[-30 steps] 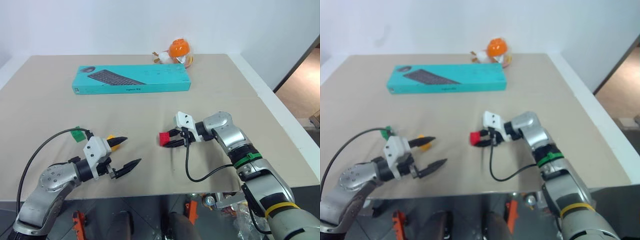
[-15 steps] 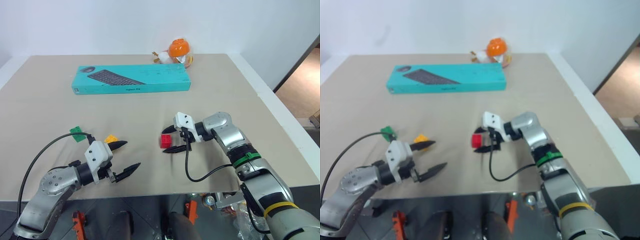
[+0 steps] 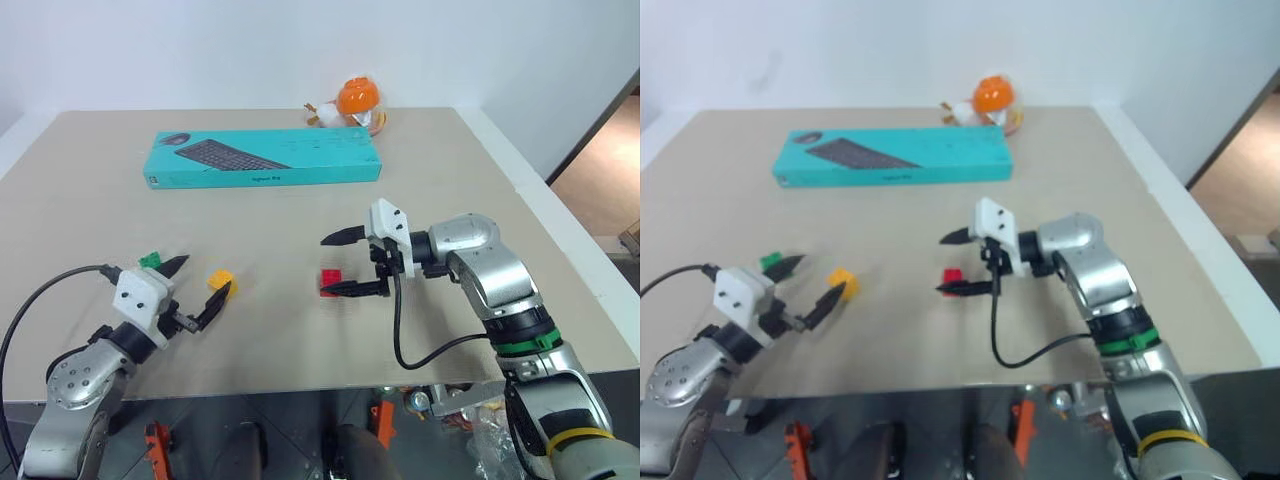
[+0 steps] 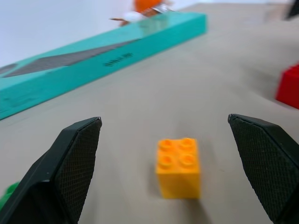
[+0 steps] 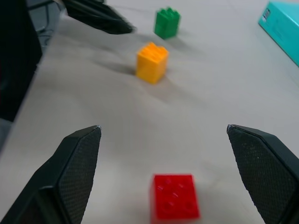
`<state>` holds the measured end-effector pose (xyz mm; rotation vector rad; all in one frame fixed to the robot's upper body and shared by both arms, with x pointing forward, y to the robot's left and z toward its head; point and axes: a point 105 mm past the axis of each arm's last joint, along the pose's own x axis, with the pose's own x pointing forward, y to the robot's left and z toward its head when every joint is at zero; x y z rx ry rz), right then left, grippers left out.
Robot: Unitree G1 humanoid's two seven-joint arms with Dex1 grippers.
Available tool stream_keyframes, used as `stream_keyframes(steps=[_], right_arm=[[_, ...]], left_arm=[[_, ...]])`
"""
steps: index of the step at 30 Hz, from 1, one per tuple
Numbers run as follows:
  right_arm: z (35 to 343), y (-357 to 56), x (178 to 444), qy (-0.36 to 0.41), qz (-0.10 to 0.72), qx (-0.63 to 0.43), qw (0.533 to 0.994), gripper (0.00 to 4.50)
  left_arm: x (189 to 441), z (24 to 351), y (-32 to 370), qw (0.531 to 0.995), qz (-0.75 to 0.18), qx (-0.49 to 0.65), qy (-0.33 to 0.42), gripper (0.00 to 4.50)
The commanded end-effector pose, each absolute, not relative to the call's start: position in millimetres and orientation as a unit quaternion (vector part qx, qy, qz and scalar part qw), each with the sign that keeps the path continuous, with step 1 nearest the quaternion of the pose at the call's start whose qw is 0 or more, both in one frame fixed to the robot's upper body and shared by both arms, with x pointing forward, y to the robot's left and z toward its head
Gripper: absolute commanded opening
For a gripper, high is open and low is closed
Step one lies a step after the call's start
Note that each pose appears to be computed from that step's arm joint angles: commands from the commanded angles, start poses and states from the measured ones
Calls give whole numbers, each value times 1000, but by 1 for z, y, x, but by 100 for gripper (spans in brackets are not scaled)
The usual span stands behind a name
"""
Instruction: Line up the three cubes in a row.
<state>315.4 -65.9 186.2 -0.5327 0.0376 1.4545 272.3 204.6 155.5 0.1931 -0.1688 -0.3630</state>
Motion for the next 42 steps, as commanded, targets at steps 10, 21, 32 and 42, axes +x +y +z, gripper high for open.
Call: stream_keyframes(steps=[10,21,32,42], right_arm=[[203,-64,310,-25,640,-258,723,446],[205,-68,316,-33,628,-268,730,446],[207,-68,318,-37,622,-272,734,446],[207,-70,318,-40,613,-282,737,446]], left_arm=[[283,155,279,993,62,58,-77,450],[291,130,255,993,111,9,-43,450],[309,124,247,992,123,0,-24,450],[316,117,256,988,152,-5,-8,450]])
